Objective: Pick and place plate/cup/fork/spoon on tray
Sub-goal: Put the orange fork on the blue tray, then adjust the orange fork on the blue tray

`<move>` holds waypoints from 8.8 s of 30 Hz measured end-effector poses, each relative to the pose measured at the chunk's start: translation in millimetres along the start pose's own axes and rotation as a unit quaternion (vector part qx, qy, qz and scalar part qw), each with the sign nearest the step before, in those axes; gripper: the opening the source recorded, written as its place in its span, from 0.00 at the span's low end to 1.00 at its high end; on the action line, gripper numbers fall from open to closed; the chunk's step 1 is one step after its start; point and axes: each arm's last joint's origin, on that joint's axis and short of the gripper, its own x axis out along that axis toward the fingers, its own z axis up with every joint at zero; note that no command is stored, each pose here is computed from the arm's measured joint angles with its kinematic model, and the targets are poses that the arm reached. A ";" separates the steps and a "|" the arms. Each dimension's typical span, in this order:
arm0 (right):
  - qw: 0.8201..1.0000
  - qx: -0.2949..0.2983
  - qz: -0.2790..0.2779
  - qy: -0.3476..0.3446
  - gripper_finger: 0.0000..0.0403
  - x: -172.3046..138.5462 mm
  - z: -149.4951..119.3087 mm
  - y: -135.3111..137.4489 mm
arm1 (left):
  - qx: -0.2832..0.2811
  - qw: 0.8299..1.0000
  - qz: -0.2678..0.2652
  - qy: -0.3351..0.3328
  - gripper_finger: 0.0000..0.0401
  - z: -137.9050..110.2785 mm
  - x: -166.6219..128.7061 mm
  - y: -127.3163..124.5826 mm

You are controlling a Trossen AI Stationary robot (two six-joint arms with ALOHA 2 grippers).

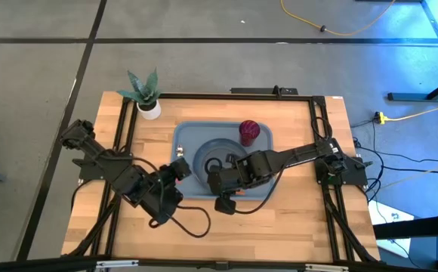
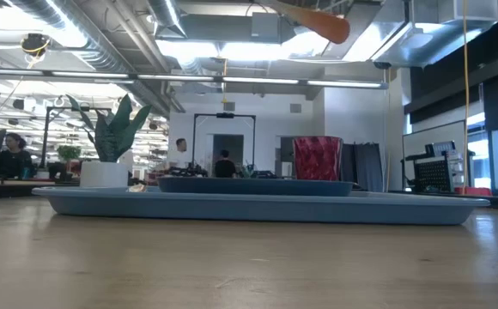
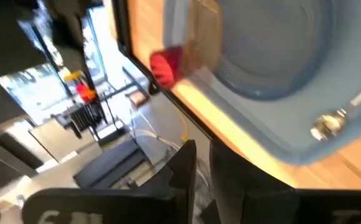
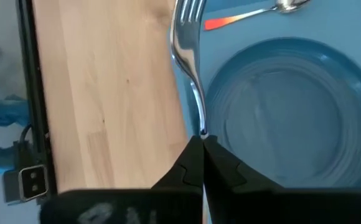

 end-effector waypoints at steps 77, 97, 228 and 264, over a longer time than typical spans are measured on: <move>0.856 0.505 -0.042 -0.105 0.00 190.1 59.7 -99.3 | -0.517 0.818 -0.215 -0.133 0.10 -126.1 -90.2 -17.8; 0.852 0.515 -0.049 -0.086 0.00 201.4 59.2 -118.4 | -0.517 0.818 -0.215 -0.133 0.10 -126.1 -90.2 -17.8; 0.978 0.073 -0.107 -0.163 0.02 -178.4 -49.2 -30.0 | -0.249 0.909 -0.327 -0.069 0.10 -95.3 231.2 -99.9; 0.977 0.084 -0.105 -0.164 0.02 -178.1 -49.1 -29.9 | -0.241 0.918 -0.313 -0.026 0.00 -89.2 245.6 -107.0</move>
